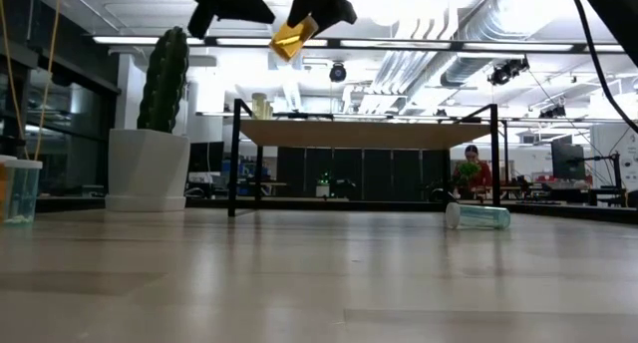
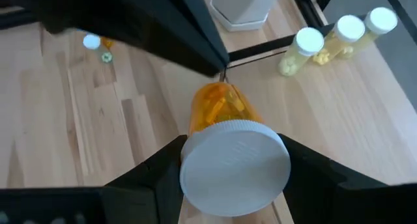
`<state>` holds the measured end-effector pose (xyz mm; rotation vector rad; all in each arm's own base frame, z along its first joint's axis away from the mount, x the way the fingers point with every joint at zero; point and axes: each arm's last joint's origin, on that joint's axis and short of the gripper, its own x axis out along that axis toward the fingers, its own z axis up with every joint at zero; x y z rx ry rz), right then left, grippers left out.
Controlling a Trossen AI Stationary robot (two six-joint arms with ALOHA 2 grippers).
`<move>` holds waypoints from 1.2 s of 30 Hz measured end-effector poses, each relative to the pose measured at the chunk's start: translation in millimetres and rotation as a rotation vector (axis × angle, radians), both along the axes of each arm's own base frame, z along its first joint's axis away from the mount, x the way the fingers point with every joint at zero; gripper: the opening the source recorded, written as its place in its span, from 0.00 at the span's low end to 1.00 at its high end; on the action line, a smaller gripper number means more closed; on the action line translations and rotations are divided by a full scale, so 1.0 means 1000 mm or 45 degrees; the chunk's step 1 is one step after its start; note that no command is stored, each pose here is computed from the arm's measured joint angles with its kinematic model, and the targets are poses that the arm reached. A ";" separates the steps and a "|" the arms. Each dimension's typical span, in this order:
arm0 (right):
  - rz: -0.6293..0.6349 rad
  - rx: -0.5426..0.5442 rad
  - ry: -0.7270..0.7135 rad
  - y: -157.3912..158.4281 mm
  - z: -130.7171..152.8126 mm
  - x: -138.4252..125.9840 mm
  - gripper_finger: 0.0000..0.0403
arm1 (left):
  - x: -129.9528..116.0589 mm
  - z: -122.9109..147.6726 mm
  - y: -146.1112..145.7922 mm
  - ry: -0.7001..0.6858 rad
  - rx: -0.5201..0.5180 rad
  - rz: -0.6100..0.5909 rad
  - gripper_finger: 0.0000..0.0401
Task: Pick and place medicine bottles onto shelf by color
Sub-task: Put the top right orange pill bottle on the shelf
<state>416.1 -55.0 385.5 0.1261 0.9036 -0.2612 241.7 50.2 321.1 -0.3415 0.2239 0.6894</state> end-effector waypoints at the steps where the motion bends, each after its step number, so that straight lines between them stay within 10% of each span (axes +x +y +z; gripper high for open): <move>1: 0.000 -0.001 -0.006 0.000 0.001 0.000 0.49 | 0.001 -0.001 0.001 0.007 -0.008 -0.010 0.00; 19: 0.036 -0.086 -0.072 -0.003 0.005 0.005 0.49 | 0.006 -0.009 0.006 0.052 -0.057 -0.112 0.00; 36: -0.277 -0.094 -0.077 -0.079 -0.036 0.027 0.49 | -0.107 0.057 -0.007 -0.190 0.078 0.098 0.00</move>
